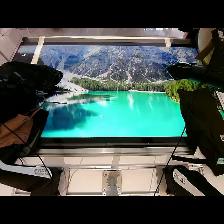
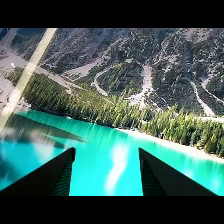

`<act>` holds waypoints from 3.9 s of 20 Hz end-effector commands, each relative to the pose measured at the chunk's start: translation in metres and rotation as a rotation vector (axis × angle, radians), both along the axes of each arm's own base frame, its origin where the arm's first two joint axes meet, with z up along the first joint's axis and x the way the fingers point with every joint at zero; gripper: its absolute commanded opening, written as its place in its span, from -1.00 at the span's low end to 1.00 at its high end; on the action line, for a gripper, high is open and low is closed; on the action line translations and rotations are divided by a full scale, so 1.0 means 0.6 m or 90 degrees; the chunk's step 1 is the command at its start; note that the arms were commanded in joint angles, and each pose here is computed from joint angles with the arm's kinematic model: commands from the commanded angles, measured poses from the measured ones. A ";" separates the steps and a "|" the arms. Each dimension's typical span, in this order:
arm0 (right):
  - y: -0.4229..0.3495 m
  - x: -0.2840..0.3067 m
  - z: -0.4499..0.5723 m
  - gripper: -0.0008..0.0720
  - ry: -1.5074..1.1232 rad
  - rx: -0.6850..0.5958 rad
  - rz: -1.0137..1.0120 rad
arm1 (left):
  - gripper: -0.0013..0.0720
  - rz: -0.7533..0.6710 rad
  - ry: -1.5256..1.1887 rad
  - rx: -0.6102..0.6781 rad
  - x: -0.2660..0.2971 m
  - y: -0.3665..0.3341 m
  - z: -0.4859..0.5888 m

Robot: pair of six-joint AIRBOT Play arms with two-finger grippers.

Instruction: Fold the clothes and pants, and hang the long-sleeved shirts on hangers.

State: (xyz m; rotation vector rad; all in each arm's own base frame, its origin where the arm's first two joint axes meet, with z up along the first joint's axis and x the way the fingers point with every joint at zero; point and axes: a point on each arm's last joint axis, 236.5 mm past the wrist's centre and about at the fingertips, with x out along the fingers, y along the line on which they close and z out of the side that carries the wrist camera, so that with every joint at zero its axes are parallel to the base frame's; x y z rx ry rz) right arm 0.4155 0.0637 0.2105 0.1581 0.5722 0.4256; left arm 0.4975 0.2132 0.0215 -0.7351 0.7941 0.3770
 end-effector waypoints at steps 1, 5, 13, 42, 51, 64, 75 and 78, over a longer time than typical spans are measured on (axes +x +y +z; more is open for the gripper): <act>-0.004 0.005 0.005 0.25 -0.010 0.001 -0.009 | 0.81 0.011 0.006 -0.006 0.006 0.013 -0.027; -0.008 0.009 0.008 0.25 -0.016 -0.001 -0.015 | 0.81 -0.003 0.011 0.014 -0.005 0.027 -0.019; -0.022 0.014 0.004 0.25 -0.021 -0.026 -0.030 | 0.81 -0.029 0.046 0.004 -0.032 0.027 -0.028; -0.024 0.016 -0.009 0.25 0.021 -0.010 -0.040 | -0.93 -0.152 -0.115 -0.021 0.057 -0.108 0.089; -0.110 -0.127 0.170 0.25 -0.041 -0.296 -0.072 | -0.93 -0.645 -0.265 -0.022 -0.129 -0.642 0.374; -0.086 -0.138 0.115 0.25 0.070 -0.264 -0.012 | 0.86 -0.853 -0.158 -0.056 -0.224 -1.085 0.112; 0.042 -0.124 0.036 0.25 0.170 -0.044 0.143 | 0.37 -0.666 0.006 -0.093 -0.120 -0.700 0.147; 0.042 -0.124 0.036 0.25 0.170 -0.044 0.143 | 0.37 -0.665 -0.003 -0.091 -0.117 -0.705 0.150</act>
